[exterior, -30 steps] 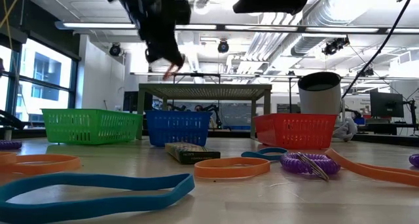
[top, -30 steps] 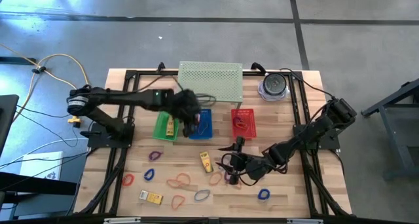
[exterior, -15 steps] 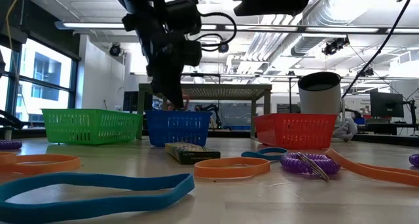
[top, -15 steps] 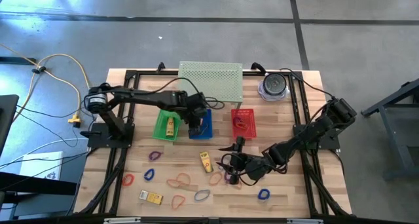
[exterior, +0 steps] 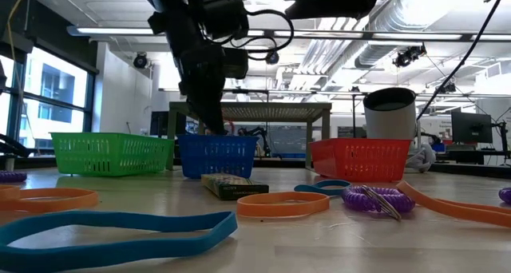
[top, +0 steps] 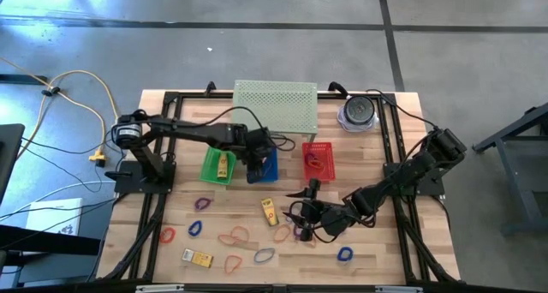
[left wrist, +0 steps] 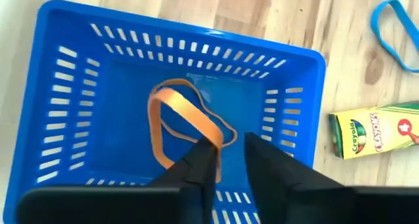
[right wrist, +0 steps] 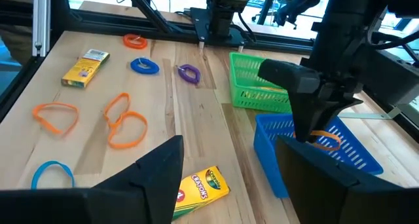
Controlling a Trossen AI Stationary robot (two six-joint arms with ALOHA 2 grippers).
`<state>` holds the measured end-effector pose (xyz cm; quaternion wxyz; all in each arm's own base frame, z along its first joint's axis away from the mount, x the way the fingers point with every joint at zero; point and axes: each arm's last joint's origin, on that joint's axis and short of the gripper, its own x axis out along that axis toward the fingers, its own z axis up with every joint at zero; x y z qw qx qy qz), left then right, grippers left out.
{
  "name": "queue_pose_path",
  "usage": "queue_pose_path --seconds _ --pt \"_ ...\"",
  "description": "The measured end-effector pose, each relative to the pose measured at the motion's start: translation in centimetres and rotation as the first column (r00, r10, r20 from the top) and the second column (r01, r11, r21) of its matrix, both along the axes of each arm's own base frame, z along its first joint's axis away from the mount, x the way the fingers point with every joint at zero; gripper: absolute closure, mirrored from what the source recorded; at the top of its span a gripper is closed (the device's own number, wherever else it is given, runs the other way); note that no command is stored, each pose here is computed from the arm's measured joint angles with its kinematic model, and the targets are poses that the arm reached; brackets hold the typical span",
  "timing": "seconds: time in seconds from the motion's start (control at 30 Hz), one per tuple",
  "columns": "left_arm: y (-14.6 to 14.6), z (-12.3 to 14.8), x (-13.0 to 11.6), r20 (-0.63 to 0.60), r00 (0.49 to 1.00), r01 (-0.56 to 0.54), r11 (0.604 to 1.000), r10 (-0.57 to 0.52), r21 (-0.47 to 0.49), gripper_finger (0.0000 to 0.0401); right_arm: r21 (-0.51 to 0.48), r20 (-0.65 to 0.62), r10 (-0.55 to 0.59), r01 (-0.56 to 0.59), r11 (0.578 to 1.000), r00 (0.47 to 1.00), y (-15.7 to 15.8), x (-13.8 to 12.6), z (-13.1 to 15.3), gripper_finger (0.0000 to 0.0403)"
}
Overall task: Pick & Place Office Desk Supplies
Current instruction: Put the orange rubber band into the blue bin
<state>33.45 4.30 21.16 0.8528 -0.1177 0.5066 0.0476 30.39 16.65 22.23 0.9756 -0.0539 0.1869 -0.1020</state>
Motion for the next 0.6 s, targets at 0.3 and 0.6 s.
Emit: queue_pose_path --seconds 0.3,0.6 --pt "0.0 0.9 0.3 -0.005 0.993 -0.115 0.993 0.115 -0.022 0.0266 -0.003 -0.002 0.001 -0.001 1.0 1.0 0.0 0.0 0.0 0.0172" --pt "-0.4 0.9 -0.3 -0.093 0.994 -0.061 0.997 0.065 0.043 0.0264 -0.014 -0.004 0.001 -0.001 1.0 1.0 0.0 0.0 0.0 0.0172"
